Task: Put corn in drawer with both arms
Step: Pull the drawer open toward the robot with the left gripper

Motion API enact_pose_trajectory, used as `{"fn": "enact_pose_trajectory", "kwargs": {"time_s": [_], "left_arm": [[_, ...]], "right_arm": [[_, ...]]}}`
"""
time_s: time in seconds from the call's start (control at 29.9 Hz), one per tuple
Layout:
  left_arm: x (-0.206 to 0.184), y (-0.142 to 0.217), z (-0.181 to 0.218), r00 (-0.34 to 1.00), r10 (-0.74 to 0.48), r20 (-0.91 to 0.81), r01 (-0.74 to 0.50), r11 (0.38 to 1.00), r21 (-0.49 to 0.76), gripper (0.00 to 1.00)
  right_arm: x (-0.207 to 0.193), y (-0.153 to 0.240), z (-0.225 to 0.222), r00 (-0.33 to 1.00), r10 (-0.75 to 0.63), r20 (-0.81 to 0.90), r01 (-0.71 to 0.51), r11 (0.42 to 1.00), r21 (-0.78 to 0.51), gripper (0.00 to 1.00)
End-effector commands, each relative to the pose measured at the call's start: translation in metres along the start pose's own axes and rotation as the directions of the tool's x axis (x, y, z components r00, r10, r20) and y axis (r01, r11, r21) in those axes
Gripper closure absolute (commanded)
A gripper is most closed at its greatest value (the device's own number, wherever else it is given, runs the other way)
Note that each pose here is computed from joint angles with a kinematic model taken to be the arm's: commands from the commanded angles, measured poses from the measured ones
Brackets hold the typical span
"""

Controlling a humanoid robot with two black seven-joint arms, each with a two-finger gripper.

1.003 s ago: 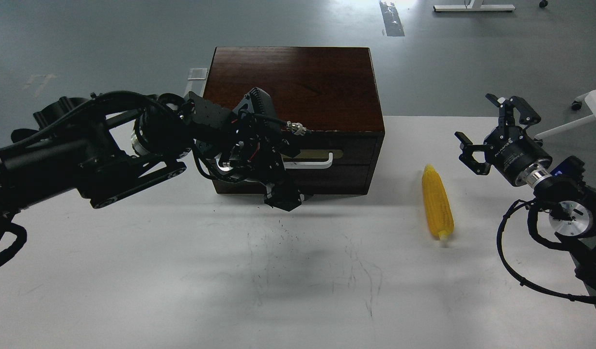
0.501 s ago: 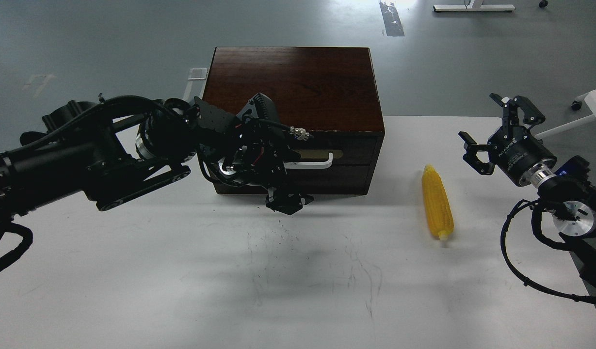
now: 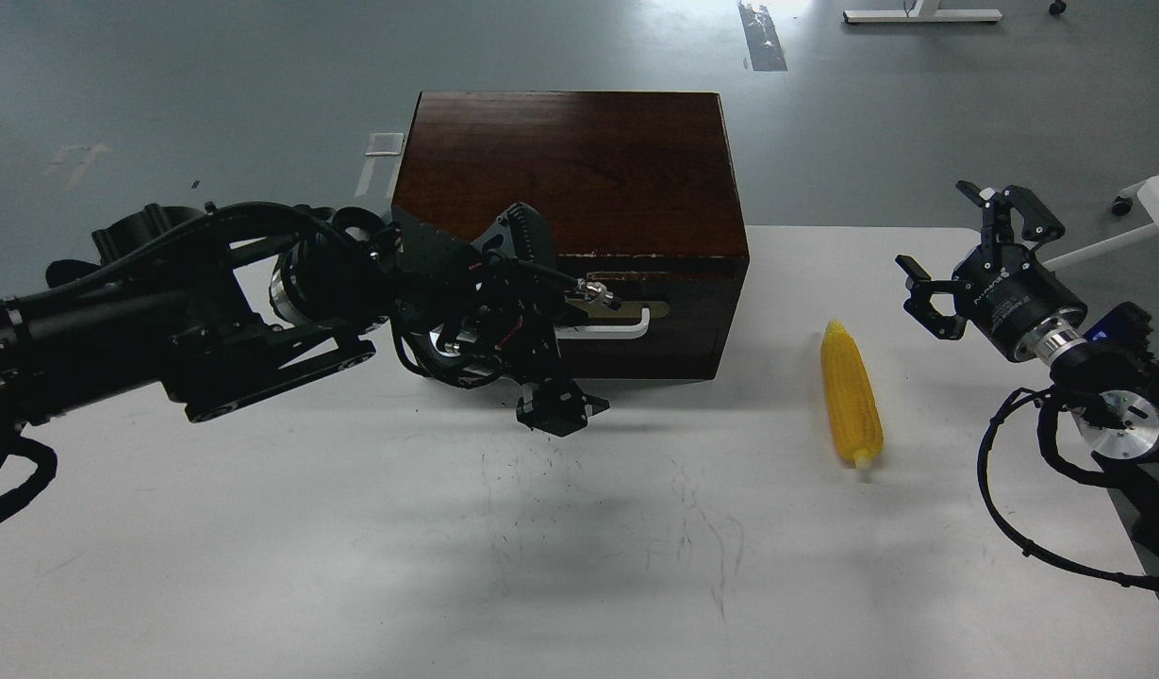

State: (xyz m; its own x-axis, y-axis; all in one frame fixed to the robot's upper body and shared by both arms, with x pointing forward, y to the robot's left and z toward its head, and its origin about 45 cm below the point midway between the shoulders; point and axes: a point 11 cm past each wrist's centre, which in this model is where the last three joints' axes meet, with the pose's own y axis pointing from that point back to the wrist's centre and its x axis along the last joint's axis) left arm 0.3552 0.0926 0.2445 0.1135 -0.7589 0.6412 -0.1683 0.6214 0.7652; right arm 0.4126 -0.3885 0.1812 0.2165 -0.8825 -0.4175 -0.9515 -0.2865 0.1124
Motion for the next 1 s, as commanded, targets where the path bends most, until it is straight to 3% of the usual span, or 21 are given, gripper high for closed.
{"fn": "enact_pose_trajectory", "kwargs": {"time_s": [0.0,0.47,0.87,0.97], "left_arm": [[0.002,0.000,0.010,1.000,0.004,0.019,-0.003,1.000,-0.025,0.01],[0.006,0.019,0.048,0.992,0.009,0.128,0.004,0.994,-0.105,0.01],[0.027,0.036,0.035,0.983,0.026,0.180,-0.017,0.998,-0.053,0.01],[0.038,0.052,0.030,0.992,0.084,0.094,-0.078,0.995,-0.066,0.01]], "right_arm": [[0.000,0.000,0.000,1.000,0.000,0.000,0.000,1.000,0.000,0.00],[0.001,0.001,-0.003,1.000,0.001,-0.004,-0.001,1.000,0.003,0.00],[0.003,0.002,-0.009,1.000,0.002,-0.008,-0.002,1.000,0.012,0.00],[0.004,0.003,-0.011,1.000,0.004,-0.011,-0.004,1.000,0.015,0.00]]}}
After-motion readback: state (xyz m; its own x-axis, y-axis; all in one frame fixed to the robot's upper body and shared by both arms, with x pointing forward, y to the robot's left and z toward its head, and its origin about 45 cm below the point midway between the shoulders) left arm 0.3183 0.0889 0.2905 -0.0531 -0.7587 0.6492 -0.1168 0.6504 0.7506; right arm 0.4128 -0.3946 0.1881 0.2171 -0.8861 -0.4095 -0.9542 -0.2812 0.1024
